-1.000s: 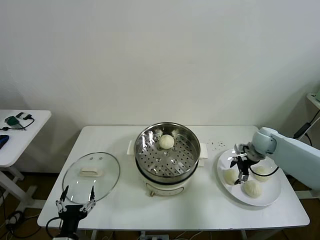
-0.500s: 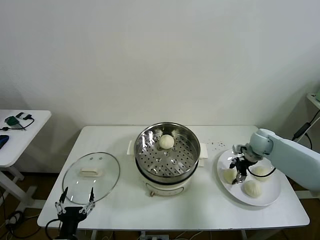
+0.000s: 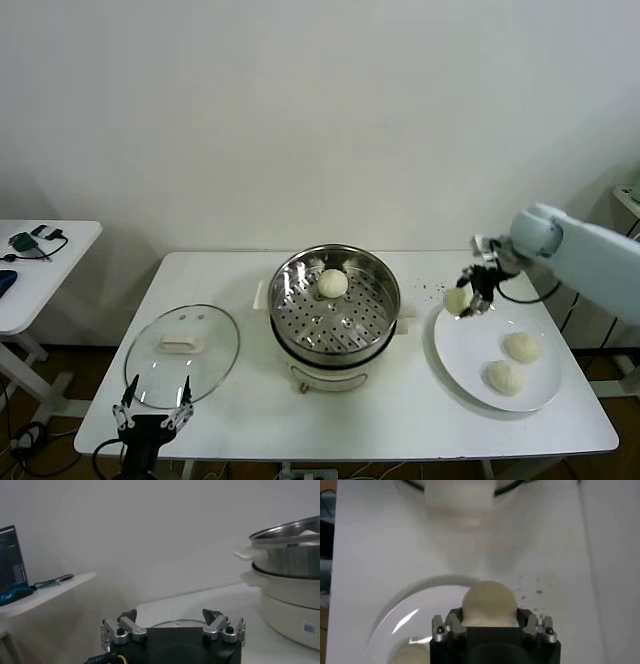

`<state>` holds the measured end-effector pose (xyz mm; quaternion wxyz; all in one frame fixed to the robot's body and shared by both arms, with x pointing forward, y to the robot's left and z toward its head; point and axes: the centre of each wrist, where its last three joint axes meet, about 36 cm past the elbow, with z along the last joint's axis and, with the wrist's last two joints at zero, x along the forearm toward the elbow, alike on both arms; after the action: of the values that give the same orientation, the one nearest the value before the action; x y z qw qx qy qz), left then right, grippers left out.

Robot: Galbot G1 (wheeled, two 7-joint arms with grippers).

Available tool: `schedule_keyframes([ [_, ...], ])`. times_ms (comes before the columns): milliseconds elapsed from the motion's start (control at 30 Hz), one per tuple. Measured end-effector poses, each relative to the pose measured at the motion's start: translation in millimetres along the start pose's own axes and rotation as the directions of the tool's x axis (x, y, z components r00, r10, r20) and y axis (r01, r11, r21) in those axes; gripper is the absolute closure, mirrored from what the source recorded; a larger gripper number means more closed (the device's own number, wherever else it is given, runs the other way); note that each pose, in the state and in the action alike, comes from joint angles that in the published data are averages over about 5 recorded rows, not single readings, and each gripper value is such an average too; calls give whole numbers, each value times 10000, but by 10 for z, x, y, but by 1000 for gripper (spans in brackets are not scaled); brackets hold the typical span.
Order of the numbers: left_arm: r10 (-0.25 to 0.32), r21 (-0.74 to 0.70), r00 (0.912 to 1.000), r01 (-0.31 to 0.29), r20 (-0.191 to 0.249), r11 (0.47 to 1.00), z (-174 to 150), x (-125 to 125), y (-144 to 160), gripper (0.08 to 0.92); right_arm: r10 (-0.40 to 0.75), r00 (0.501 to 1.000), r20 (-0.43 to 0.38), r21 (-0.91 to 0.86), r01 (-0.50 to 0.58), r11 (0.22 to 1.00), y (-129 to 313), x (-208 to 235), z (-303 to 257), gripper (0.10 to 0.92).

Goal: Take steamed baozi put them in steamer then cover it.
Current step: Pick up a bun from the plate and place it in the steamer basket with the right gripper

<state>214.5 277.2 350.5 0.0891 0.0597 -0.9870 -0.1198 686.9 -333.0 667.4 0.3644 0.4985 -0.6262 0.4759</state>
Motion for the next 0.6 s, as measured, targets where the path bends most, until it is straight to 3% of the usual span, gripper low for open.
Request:
schedule_keyframes([
  [267, 211, -81, 9997, -210, 153, 9997, -51, -10, -29, 177, 147, 9942, 1064, 571, -209, 9982, -158, 306, -965, 335],
  [600, 462, -348, 9985, -451, 293, 9984, -45, -76, 52, 177, -319, 9892, 1428, 1058, 168, 9942, -53, -13, -1868, 328],
])
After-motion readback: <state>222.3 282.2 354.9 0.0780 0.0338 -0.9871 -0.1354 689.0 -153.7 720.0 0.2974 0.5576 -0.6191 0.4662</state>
